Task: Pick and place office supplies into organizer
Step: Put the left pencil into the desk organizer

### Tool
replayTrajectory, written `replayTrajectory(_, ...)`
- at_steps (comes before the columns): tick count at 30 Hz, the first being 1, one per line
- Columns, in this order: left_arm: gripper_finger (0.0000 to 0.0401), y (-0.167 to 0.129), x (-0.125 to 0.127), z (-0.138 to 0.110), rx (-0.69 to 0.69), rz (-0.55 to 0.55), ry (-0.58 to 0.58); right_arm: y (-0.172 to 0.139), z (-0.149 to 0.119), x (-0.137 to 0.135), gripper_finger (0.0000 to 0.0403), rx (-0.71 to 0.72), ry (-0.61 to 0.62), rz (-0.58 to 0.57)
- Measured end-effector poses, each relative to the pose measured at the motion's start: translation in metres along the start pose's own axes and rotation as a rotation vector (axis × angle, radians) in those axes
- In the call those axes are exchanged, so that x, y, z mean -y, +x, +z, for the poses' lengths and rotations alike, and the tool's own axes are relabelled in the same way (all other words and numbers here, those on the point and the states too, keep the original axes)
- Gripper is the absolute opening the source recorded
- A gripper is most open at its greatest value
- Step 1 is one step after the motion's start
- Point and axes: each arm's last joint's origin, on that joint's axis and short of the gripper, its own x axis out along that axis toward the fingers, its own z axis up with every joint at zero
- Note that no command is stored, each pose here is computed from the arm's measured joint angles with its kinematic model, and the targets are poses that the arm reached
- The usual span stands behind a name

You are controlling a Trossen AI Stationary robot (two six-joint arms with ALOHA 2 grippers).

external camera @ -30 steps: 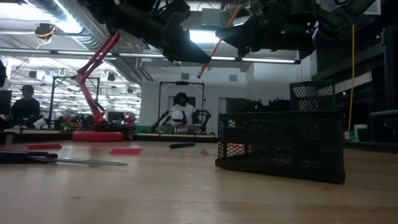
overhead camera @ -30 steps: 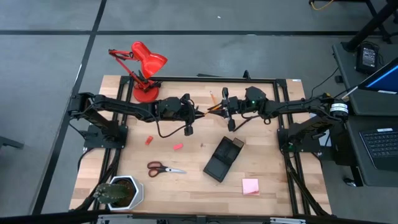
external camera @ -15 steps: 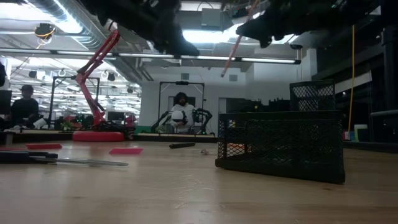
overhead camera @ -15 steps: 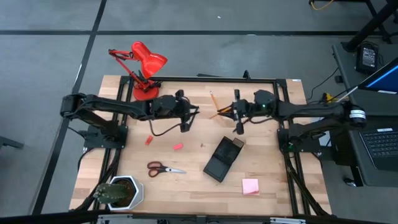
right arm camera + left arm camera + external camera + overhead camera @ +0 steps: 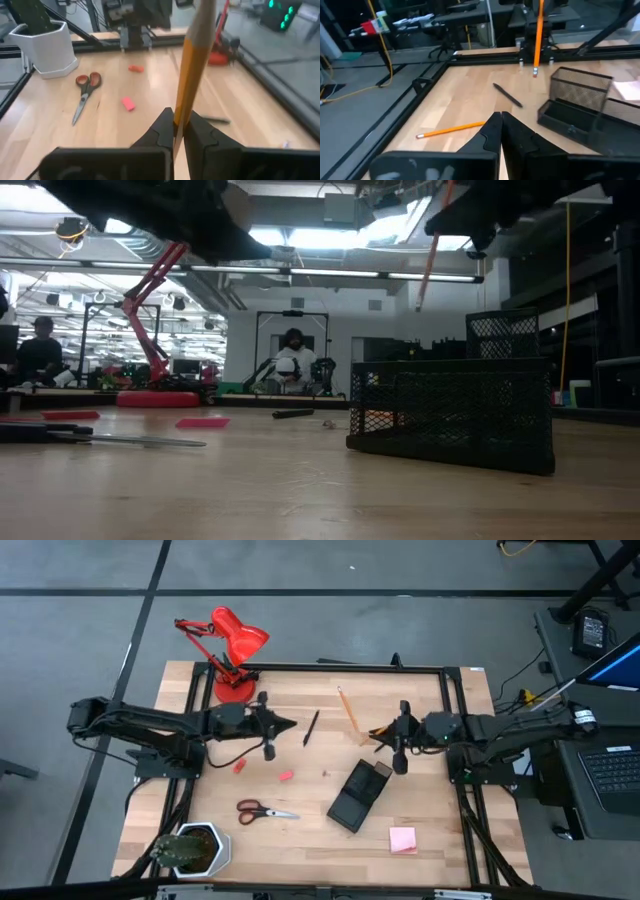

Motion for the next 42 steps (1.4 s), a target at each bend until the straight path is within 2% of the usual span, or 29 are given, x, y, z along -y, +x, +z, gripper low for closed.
replayTrajectory(12, 0.0001, -0.021, 0.005, -0.008, 0.050, -0.027, 0.010, -0.020, -0.006, -0.028, 0.0018, -0.038, 0.148, 0.134)
replayTrajectory(17, 0.0003, -0.021, 0.005, -0.008, 0.050, -0.027, 0.002, -0.029, -0.015, -0.032, 0.0018, -0.101, 0.185, 0.075)
replayTrajectory(27, 0.0002, -0.021, 0.005, -0.008, 0.055, -0.028, -0.023, -0.037, -0.026, -0.046, 0.0018, -0.151, 0.211, 0.030)
replayTrajectory(29, 0.0001, -0.021, 0.005, -0.008, 0.055, -0.028, -0.028, -0.038, -0.030, -0.047, 0.0018, -0.160, 0.208, -0.012)
replayTrajectory(42, 0.0003, -0.020, 0.005, -0.008, 0.054, -0.028, -0.028, -0.006, -0.053, -0.066, 0.0018, -0.220, 0.187, -0.179)
